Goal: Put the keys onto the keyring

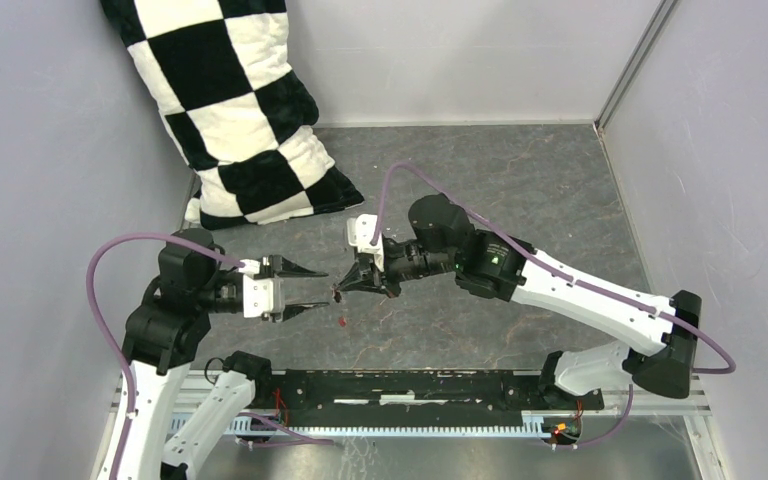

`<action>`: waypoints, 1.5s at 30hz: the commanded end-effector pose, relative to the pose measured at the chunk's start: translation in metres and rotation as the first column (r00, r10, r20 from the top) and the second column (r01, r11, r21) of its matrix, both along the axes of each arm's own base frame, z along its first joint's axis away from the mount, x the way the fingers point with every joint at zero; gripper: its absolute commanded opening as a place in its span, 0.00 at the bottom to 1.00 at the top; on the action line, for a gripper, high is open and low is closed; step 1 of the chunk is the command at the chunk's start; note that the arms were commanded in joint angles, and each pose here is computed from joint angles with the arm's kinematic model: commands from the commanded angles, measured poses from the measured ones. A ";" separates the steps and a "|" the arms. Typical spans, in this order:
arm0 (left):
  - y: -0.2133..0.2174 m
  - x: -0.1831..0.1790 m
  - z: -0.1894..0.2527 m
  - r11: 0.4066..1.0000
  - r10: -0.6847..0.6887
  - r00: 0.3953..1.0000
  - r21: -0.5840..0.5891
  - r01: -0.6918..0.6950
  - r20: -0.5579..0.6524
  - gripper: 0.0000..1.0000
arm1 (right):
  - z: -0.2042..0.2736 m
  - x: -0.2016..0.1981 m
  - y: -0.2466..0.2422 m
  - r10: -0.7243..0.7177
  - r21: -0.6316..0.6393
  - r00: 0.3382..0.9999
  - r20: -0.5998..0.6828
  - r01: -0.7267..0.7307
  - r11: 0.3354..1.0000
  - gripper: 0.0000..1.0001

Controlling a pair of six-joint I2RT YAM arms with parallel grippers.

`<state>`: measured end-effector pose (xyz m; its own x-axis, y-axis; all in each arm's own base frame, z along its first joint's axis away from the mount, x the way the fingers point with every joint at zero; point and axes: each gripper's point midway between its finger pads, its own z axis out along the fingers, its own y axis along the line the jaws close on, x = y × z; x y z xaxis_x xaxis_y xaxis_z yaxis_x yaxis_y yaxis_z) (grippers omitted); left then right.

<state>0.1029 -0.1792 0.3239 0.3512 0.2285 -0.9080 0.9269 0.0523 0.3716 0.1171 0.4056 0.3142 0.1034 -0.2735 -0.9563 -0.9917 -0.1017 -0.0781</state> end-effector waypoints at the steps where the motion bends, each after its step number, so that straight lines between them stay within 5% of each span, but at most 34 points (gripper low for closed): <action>1: 0.003 -0.001 0.013 1.000 0.021 0.998 -0.008 -0.021 0.064 0.54 | 0.067 0.000 0.000 -0.004 0.248 0.999 0.053 -0.010 0.969 0.01; 9: 0.001 0.003 0.008 1.000 0.020 0.999 -0.007 -0.020 0.030 0.63 | 0.072 -0.007 -0.002 0.028 0.304 0.999 0.024 -0.034 0.952 0.01; 14: 0.005 0.012 0.011 0.998 0.060 0.992 0.002 -0.061 0.108 0.44 | 0.065 -0.009 -0.001 0.044 0.305 0.999 0.001 -0.043 0.952 0.01; 24: 0.009 0.003 0.009 0.999 0.044 0.972 0.006 -0.047 0.231 0.24 | 0.064 -0.006 -0.001 0.042 0.319 0.999 -0.019 -0.034 0.947 0.00; 37: 0.008 -0.002 0.005 1.000 0.019 0.962 0.009 -0.023 0.273 0.08 | 0.067 -0.016 0.003 0.097 0.367 0.991 -0.095 -0.056 0.929 0.01; 45: 0.007 -0.005 0.006 1.000 0.003 0.958 0.004 -0.004 0.287 0.07 | 0.069 -0.010 0.000 0.055 0.464 0.983 -0.177 0.034 0.885 0.01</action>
